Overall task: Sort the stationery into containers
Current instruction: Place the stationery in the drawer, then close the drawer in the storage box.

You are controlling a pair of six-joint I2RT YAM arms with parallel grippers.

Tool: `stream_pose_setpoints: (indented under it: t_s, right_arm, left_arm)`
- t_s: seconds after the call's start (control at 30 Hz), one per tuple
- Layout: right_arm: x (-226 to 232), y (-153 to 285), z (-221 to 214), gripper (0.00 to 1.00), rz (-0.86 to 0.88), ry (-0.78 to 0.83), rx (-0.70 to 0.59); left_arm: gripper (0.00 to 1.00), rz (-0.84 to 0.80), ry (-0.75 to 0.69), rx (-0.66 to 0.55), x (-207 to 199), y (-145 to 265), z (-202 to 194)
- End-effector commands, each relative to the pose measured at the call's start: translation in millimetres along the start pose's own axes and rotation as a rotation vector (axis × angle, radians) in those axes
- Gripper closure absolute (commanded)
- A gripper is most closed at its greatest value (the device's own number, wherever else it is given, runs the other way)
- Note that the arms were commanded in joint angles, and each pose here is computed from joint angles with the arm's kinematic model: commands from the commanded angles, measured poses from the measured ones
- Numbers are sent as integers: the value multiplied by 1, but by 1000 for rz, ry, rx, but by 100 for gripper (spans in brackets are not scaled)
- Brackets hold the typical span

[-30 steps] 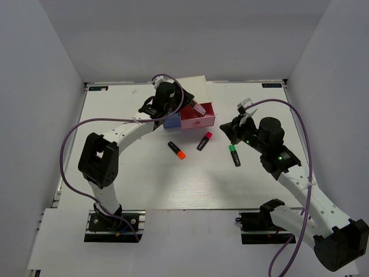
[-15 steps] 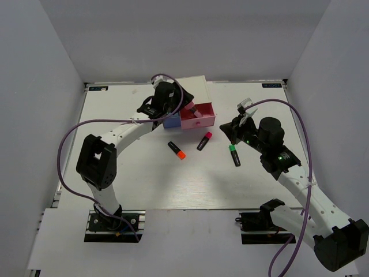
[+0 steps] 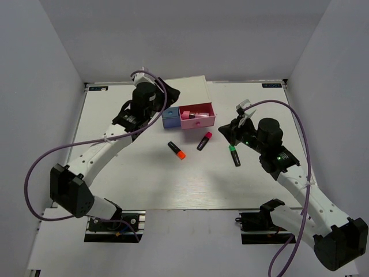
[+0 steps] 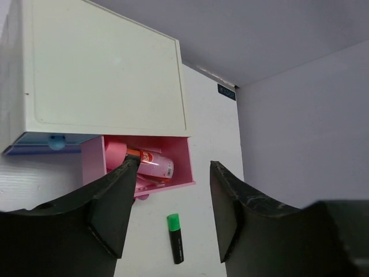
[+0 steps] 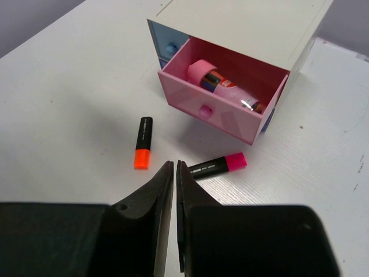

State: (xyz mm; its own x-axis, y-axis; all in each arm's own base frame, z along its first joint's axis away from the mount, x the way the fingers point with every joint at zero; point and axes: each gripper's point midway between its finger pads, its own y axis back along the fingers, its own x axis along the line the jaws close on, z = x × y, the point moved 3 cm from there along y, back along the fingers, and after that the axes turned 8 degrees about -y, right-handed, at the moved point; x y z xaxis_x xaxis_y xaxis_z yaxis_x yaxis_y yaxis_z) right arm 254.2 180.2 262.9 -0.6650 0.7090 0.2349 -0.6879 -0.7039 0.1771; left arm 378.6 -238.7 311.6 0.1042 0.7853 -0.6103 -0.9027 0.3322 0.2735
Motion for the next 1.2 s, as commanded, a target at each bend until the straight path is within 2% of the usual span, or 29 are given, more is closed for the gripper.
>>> stream_pose_setpoints:
  t_s: [0.0,0.1,0.2,0.23,0.3,0.4,0.43,0.47,0.53,0.57,0.63,0.67,0.73,0.77,0.83,1.03,1.13,1.17]
  right_arm:
    - [3,-4,5,88,32,-1,-32]
    - [4,-6,4,88,39,-5,-29]
    - [4,-6,7,88,39,10,-31]
    - [3,-6,6,88,37,11,-27]
    - [2,-7,6,87,42,41,-21]
    - [6,-10,-2,83,101,123,16]
    - [5,-15,-7,81,109,135,36]
    - [4,-17,-10,81,129,188,49]
    - [1,-24,-23,77,158,228,97]
    - [3,-26,-23,77,187,264,103]
    - [-2,-34,-31,73,204,299,141]
    - [3,-36,-27,73,247,321,139]
    - [3,-45,-34,75,305,397,158]
    - [4,-48,-27,82,319,425,144]
    - [3,-52,-41,100,381,478,193]
    - [-4,-81,-44,100,464,610,214]
    - [-7,-95,-51,92,497,660,245]
    - [-9,-97,-57,86,508,659,265]
  left_arm:
    - [37,64,-48,-13,20,9,0]
    - [49,55,-50,7,20,9,-5]
    - [68,48,-53,39,21,5,-14]
    - [79,37,-62,50,20,5,-15]
    - [85,19,-85,77,19,4,-21]
    - [86,14,-103,136,27,12,-35]
    - [83,5,-125,145,29,16,-38]
    - [67,15,-129,183,38,22,-51]
    - [43,0,-138,166,42,41,-49]
    - [29,22,-143,193,57,48,-63]
    - [21,1,-126,166,59,69,-60]
    - [16,19,-120,187,72,76,-73]
    - [16,28,-97,179,85,94,-80]
    - [15,40,-98,175,90,99,-82]
    - [15,47,-86,182,97,108,-88]
    - [15,102,-57,188,122,131,-103]
    - [13,138,-55,199,131,136,-107]
    - [13,141,-46,201,132,138,-109]
